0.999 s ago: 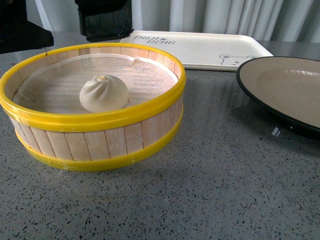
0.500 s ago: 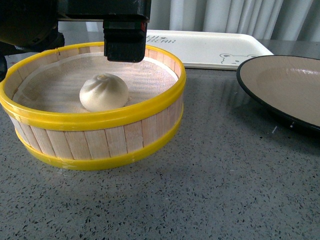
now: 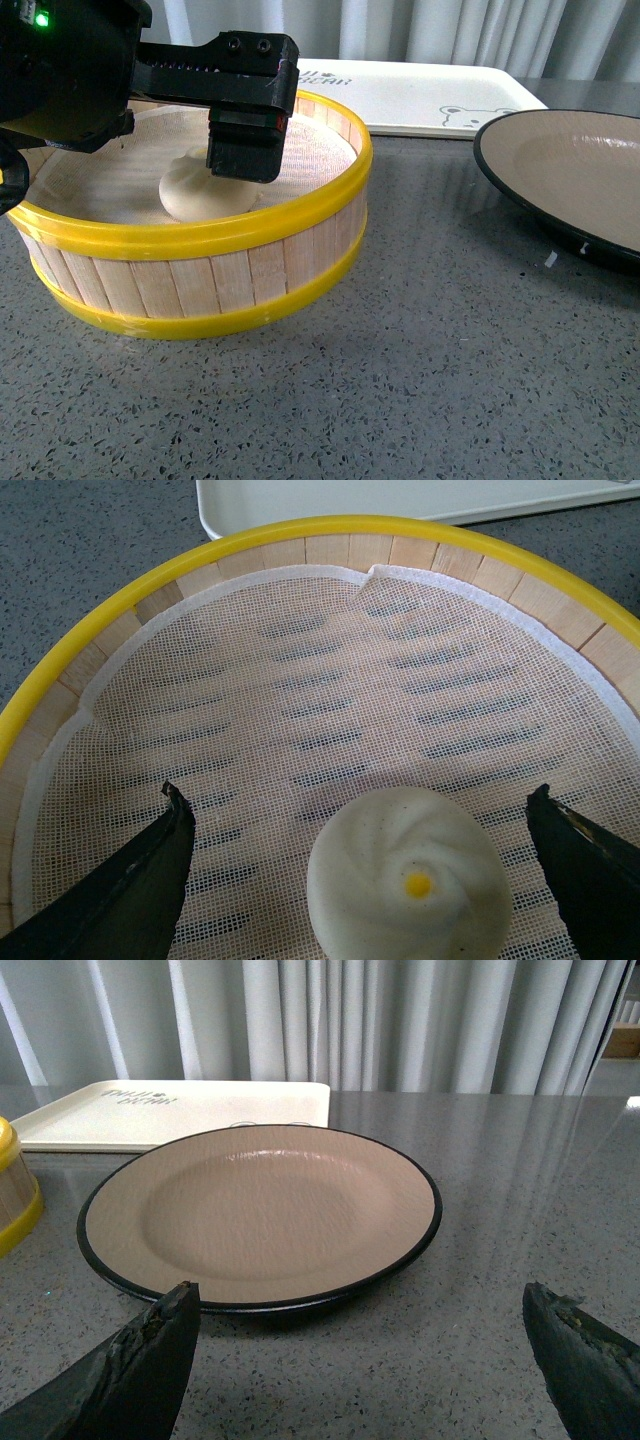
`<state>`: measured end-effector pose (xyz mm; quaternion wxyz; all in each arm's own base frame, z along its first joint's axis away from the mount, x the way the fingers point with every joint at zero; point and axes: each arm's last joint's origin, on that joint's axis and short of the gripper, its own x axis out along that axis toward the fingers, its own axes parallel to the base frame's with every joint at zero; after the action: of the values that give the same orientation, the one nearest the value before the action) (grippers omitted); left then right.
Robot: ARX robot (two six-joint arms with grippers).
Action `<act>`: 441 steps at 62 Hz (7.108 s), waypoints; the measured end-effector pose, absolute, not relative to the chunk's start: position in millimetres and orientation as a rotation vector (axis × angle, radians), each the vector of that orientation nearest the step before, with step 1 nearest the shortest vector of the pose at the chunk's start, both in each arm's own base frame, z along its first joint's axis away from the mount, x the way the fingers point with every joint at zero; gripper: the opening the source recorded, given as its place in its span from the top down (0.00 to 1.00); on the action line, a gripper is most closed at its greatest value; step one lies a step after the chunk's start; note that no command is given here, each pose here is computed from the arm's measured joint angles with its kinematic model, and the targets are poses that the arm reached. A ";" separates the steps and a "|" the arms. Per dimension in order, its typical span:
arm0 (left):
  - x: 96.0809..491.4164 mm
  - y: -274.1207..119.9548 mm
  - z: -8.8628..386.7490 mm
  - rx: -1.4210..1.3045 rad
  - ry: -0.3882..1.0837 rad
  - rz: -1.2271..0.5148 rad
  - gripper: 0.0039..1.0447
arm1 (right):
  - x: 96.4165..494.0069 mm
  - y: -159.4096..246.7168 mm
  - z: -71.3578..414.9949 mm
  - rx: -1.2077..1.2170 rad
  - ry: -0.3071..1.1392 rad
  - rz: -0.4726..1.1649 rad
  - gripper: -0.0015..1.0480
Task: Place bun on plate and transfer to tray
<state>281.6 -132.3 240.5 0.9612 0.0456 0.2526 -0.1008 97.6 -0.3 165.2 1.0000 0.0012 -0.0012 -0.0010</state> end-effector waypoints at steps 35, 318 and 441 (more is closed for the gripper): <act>278.8 -134.9 235.5 0.101 0.573 -0.252 0.51 | 97.6 -0.3 165.2 0.002 -0.002 -0.002 0.08; 164.8 -14.3 309.7 0.018 -0.017 -0.001 0.36 | 97.6 -0.3 165.2 0.002 -0.002 -0.002 0.08; 96.3 -0.2 172.4 -0.003 -0.024 -0.002 0.96 | 97.6 -0.3 165.2 0.002 -0.002 -0.002 0.08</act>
<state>96.3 -0.2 172.4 0.9999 -0.0013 -0.0119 -0.0012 97.6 -0.3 165.2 1.0000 0.0012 -0.0012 -0.0010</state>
